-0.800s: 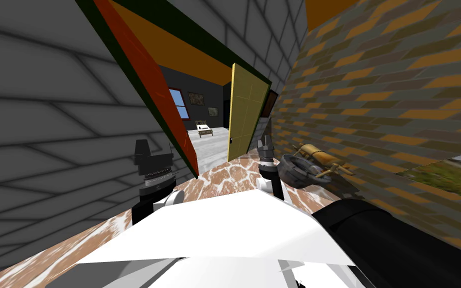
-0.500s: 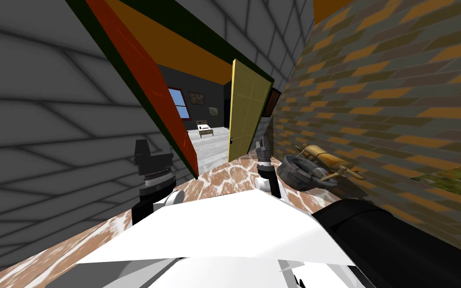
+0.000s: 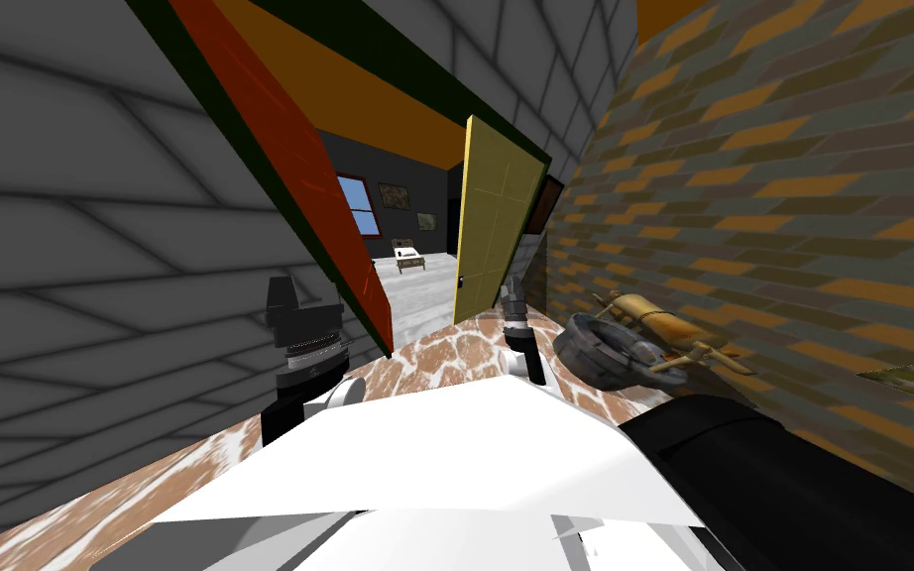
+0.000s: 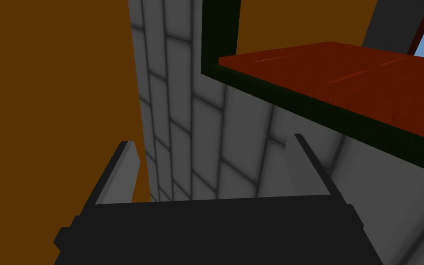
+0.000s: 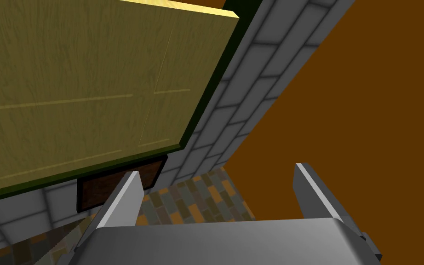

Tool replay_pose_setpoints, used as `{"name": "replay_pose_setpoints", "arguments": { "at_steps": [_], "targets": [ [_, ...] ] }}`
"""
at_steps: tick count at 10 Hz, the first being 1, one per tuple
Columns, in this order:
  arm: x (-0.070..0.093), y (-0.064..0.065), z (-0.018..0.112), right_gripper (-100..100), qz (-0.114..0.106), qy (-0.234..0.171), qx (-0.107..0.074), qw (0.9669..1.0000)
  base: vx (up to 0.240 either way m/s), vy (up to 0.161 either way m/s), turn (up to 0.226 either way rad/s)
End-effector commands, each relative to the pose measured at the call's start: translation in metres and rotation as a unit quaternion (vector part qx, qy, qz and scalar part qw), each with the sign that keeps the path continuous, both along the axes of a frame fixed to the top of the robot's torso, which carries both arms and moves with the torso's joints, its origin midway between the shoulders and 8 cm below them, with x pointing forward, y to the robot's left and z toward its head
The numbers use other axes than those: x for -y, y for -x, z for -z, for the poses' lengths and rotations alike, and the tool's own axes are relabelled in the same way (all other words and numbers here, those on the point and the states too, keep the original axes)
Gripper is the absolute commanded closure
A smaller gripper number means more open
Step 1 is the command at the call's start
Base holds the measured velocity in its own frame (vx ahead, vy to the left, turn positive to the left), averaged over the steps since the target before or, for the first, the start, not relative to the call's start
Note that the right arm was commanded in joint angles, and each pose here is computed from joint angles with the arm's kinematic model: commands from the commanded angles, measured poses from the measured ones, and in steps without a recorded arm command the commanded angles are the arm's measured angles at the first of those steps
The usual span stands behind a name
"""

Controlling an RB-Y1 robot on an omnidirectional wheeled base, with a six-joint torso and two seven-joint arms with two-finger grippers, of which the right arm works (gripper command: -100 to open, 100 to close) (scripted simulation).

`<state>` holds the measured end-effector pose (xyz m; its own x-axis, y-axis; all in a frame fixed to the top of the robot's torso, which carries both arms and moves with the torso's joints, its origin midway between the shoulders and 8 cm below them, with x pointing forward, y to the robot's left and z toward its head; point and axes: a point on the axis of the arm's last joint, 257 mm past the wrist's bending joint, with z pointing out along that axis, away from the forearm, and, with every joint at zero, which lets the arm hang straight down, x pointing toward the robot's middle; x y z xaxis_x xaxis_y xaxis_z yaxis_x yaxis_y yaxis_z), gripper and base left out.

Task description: Push the door open

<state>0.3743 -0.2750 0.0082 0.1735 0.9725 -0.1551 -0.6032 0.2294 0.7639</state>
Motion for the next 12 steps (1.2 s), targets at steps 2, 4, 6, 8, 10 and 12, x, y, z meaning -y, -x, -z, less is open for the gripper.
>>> {"name": "replay_pose_setpoints", "arguments": {
  "at_steps": [2, 4, 6, 8, 10, 12],
  "targets": [
    [-0.001, -0.014, 0.022, -100, -0.009, -0.007, -0.017, 0.9998, 0.109, -0.062, 0.063],
    [-0.002, -0.020, 0.031, -100, -0.013, -0.010, -0.024, 0.9996, 0.081, -0.046, 0.043],
    [-0.004, -0.031, 0.050, -100, -0.020, -0.016, -0.038, 0.9989, 0.054, -0.046, 0.063],
    [-0.006, -0.041, 0.067, -100, -0.028, -0.021, -0.050, 0.9981, 0.086, -0.065, 0.072],
    [-0.007, -0.048, 0.083, -100, -0.031, -0.025, -0.063, 0.9972, 0.063, -0.045, 0.038],
    [-0.010, -0.058, 0.099, -100, -0.039, -0.031, -0.074, 0.9960, 0.078, -0.043, 0.078]
  ]
}}
